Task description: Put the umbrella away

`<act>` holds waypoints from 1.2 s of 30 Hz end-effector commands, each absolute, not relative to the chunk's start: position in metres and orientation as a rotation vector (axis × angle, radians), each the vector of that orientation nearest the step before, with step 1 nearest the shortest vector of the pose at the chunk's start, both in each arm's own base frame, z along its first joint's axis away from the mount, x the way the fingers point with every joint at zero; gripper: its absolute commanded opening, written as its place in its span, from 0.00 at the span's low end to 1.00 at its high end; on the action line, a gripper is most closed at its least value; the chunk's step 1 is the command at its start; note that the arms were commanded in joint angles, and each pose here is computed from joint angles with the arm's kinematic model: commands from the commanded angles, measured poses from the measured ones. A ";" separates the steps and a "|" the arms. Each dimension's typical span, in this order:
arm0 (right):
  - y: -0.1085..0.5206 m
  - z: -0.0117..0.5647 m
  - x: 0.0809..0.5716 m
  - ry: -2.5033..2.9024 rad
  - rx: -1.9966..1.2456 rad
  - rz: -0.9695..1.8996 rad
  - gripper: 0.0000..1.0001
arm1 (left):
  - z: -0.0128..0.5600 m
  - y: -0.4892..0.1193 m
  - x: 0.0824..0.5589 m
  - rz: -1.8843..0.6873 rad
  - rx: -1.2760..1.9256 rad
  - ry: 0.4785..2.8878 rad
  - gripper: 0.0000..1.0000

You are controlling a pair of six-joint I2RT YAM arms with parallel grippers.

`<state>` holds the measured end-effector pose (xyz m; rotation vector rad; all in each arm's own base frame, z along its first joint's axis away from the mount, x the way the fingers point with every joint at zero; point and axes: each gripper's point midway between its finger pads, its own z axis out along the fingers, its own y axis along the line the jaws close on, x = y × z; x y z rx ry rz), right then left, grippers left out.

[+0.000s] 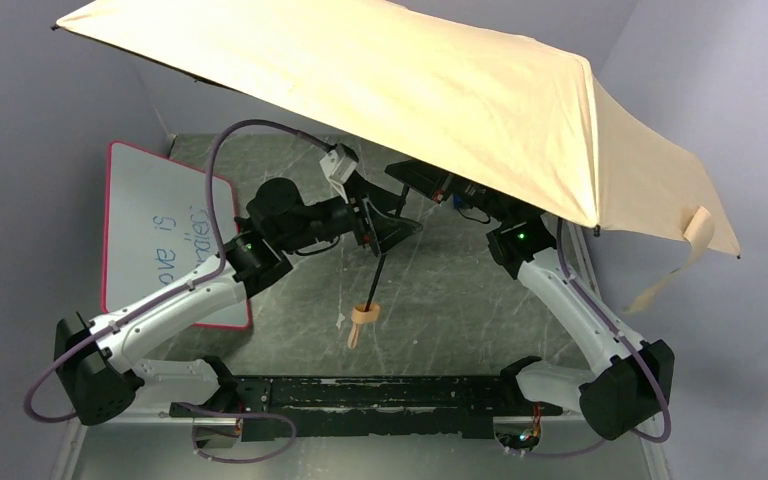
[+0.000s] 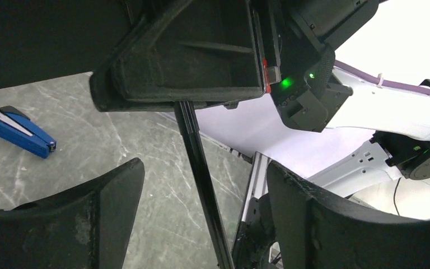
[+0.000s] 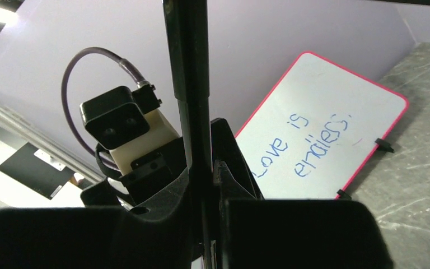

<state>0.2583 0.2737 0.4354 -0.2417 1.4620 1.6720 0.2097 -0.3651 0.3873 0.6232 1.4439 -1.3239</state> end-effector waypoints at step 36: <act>0.275 0.471 0.214 1.248 -0.455 1.763 0.00 | 0.437 -0.374 0.188 -1.478 0.598 1.282 0.05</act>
